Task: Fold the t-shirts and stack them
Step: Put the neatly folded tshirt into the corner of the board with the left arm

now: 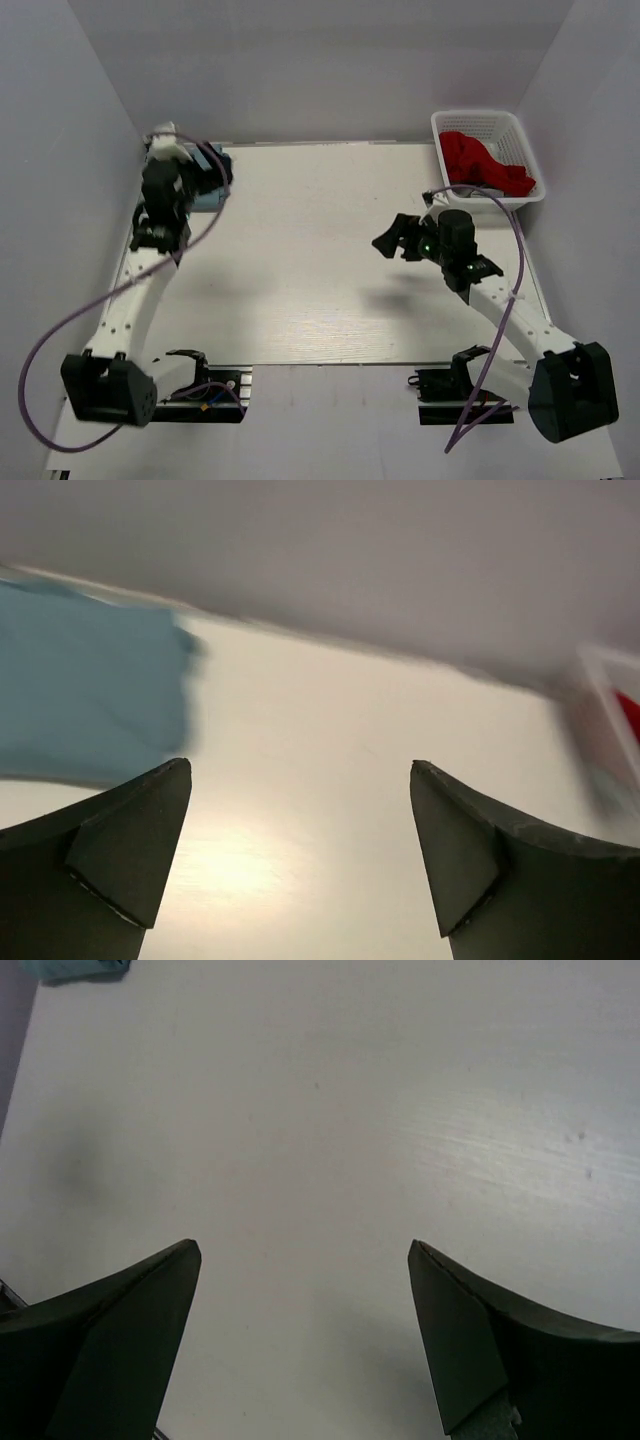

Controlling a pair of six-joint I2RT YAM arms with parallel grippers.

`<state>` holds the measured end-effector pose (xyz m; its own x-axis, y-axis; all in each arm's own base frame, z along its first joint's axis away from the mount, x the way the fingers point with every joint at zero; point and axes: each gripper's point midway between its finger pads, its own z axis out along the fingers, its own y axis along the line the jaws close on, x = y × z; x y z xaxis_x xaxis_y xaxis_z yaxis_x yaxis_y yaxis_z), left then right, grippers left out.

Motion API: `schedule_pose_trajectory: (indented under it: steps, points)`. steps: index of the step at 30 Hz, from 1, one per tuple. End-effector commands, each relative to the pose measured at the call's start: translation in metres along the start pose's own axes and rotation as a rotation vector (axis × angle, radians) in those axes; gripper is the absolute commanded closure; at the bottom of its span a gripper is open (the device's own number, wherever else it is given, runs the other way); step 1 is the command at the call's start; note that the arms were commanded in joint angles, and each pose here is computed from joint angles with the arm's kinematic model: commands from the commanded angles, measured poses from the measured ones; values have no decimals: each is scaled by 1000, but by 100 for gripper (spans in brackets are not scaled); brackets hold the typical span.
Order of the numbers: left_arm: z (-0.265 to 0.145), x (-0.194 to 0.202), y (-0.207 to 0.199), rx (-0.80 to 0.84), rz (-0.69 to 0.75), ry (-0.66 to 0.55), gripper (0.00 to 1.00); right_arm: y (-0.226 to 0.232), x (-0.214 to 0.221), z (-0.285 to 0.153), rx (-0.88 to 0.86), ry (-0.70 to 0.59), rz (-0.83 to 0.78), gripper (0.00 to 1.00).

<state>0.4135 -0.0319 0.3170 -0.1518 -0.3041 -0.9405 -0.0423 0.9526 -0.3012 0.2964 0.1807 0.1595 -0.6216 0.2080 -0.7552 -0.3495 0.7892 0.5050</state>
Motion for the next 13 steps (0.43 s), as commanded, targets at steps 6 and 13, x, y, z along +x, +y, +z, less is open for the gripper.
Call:
schedule_pose_trajectory:
  steps: [6, 13]
  points:
    - [-75, 195, -71, 492, -116, 390, 0, -18, 45, -33, 45, -24, 44, 10]
    - [-101, 200, -70, 514, -76, 369, 0, -22, 55, -33, 43, -52, 74, 10]
